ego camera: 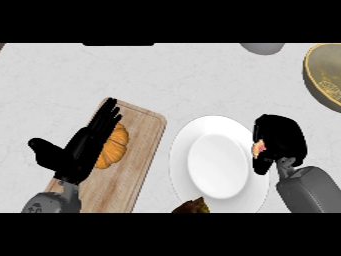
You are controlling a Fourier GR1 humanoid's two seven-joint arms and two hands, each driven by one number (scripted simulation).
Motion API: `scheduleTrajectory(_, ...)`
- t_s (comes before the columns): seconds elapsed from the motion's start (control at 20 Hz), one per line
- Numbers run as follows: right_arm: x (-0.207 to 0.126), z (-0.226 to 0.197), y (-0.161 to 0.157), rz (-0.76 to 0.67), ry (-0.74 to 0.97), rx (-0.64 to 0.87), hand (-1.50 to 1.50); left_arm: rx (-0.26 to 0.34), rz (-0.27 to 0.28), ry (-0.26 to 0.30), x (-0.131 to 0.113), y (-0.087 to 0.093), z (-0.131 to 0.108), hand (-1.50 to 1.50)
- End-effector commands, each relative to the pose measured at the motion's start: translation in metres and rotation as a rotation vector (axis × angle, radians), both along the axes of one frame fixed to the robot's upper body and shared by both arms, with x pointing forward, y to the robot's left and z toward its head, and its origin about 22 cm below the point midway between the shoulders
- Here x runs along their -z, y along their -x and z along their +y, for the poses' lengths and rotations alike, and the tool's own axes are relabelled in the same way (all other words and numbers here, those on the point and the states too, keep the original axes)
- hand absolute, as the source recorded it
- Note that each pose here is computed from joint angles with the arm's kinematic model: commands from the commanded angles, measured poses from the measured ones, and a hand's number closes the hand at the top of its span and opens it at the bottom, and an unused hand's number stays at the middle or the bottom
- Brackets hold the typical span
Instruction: Pick the cupcake from the plate and place it in the bowl
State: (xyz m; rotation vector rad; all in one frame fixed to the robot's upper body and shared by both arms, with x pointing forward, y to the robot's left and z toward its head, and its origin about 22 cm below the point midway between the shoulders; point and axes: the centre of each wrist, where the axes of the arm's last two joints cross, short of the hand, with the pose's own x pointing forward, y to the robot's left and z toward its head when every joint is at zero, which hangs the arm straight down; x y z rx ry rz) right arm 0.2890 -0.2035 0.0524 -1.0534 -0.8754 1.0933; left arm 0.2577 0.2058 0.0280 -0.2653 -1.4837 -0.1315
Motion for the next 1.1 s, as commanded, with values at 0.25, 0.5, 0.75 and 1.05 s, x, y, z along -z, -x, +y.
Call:
scheduleTrajectory(0.25,-0.109,-0.016,0.031,-0.232,-0.052,-0.033,1.5,-0.019,0.004,0.004,0.003,-0.005,-0.003,0.0)
scheduleTrajectory(0.5,-0.156,-0.018,0.049,-0.424,-0.034,0.017,1.5,-0.022,0.014,0.008,0.002,-0.01,0.003,0.0)
scheduleTrajectory(0.75,-0.188,-0.032,0.072,-0.478,-0.01,0.057,1.5,0.001,-0.004,0.004,0.014,-0.001,0.001,0.0)
scheduleTrajectory(1.05,-0.225,-0.058,0.034,-0.539,-0.065,0.093,1.5,0.013,0.017,0.013,-0.001,0.002,0.013,0.0)
